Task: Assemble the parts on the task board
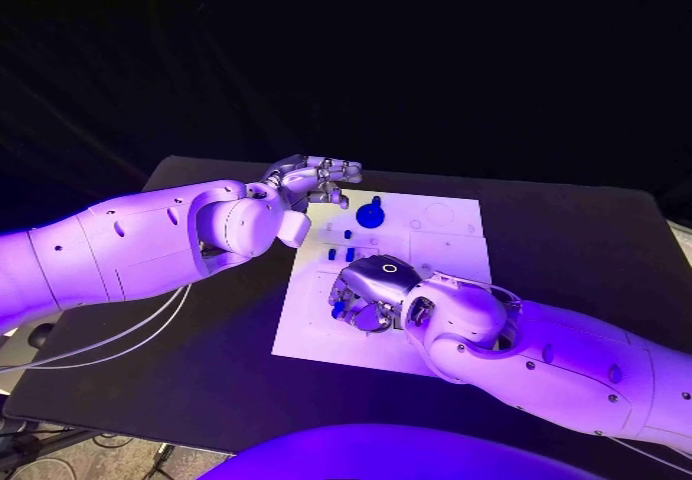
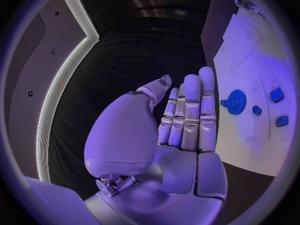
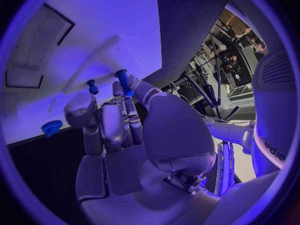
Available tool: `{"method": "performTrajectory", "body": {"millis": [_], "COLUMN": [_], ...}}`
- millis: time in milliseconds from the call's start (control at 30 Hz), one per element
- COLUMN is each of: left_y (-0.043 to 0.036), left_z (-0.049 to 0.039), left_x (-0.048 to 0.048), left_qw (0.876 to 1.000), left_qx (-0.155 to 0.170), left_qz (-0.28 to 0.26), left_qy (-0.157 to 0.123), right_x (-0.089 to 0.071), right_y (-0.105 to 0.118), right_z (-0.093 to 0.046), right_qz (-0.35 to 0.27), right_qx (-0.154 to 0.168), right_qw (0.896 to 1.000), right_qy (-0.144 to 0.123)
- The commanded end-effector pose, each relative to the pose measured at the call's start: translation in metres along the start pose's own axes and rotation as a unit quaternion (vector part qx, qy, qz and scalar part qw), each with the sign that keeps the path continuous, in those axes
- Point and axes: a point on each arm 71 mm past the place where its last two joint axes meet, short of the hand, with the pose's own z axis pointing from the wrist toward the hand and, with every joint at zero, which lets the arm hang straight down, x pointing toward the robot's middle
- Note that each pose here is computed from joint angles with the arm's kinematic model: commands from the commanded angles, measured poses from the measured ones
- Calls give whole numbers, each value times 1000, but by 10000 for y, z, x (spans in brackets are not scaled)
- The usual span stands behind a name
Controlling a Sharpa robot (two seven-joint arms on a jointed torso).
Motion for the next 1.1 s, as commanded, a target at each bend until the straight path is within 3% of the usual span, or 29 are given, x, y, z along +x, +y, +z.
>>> {"method": "performTrajectory", "body": {"millis": [33,200,500,800,933,1100], "left_y": [-8,-7,-10,-13,-11,-13], "left_z": [3,5,5,-9,-14,-33], "left_x": [25,29,20,-27,-32,-52], "left_qw": [1000,1000,1000,1000,1000,1000], "left_qx": [4,3,5,5,5,6], "left_qz": [0,-1,0,1,1,1], "left_qy": [9,10,7,2,2,-1], "right_x": [31,15,-76,-252,-354,-458], "right_y": [18,30,9,-126,-380,-762], "right_z": [0,3,-59,-359,-574,-946], "right_qz": [-24,-23,-19,18,78,160], "right_qx": [3,2,9,5,54,145], "right_qw": [1000,1000,997,990,988,974], "right_qy": [5,-9,-72,-141,-120,-71]}}
